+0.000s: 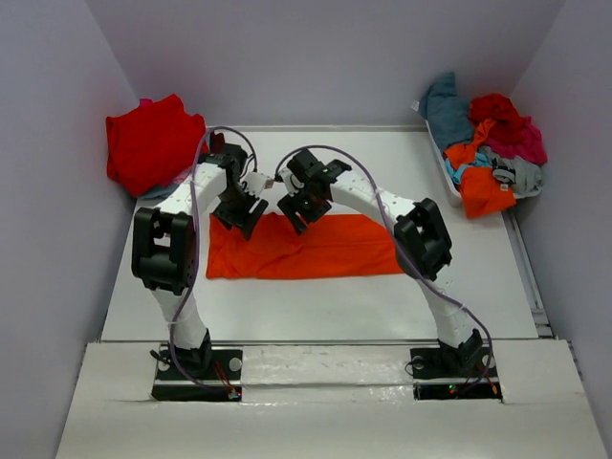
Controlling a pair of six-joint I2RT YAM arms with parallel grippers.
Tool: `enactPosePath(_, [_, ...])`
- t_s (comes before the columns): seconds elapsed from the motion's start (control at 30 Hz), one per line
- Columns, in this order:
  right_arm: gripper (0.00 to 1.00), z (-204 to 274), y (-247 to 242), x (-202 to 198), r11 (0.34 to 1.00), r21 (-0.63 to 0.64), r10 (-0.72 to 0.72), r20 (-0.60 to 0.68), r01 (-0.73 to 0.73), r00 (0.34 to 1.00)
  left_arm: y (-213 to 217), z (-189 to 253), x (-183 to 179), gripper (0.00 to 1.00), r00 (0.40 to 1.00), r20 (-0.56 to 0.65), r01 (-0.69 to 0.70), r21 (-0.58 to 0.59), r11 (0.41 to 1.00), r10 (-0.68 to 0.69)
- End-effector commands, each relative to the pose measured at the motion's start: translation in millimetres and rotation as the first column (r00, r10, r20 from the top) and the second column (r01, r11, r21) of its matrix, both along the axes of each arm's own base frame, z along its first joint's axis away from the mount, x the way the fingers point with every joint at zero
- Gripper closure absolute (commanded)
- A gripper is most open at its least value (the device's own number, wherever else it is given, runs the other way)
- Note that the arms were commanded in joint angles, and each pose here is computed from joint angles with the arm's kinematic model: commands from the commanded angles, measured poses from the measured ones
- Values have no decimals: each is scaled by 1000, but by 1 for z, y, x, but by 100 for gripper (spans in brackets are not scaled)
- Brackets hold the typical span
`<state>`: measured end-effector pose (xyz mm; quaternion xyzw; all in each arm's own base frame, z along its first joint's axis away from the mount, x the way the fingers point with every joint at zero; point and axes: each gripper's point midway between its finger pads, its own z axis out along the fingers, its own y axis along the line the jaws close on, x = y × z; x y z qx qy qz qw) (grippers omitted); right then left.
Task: Fold and stack the t-shirts
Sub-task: Fold the tshirt
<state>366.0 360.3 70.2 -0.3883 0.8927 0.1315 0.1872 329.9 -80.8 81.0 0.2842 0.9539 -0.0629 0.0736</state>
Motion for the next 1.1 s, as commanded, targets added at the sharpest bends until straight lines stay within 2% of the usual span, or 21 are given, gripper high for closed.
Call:
enactPosePath(0.0, [30,28,-47,16,994,5,-112,4,112,994,-10,-6,-18,26,998,-50,48,-41,998,-50])
enactPosePath(0.17, [31,18,-100,20,977,-24,-213,-78,212,974,-21,-17,-32,26,990,-110,79,-99,992,-90])
enactPosePath(0.27, [31,9,-114,10,974,-53,-223,-101,219,970,-29,-23,-39,26,982,-147,100,-138,985,-120])
enactPosePath(0.47, [32,2,-127,-12,975,-93,-215,-141,204,966,-25,-35,-37,26,981,-163,89,-106,990,-105])
enactPosePath(0.7, [32,0,-139,-17,970,-112,-231,-161,215,960,-14,-58,-36,25,977,-210,28,-39,999,-36])
enactPosePath(0.8, [32,5,-141,-13,971,-92,-235,-178,221,956,-9,-66,-40,25,961,-278,-26,-55,998,10])
enactPosePath(1.07, [32,4,-154,8,959,-107,-276,-166,261,947,12,-63,-21,25,965,-247,-91,-11,996,86])
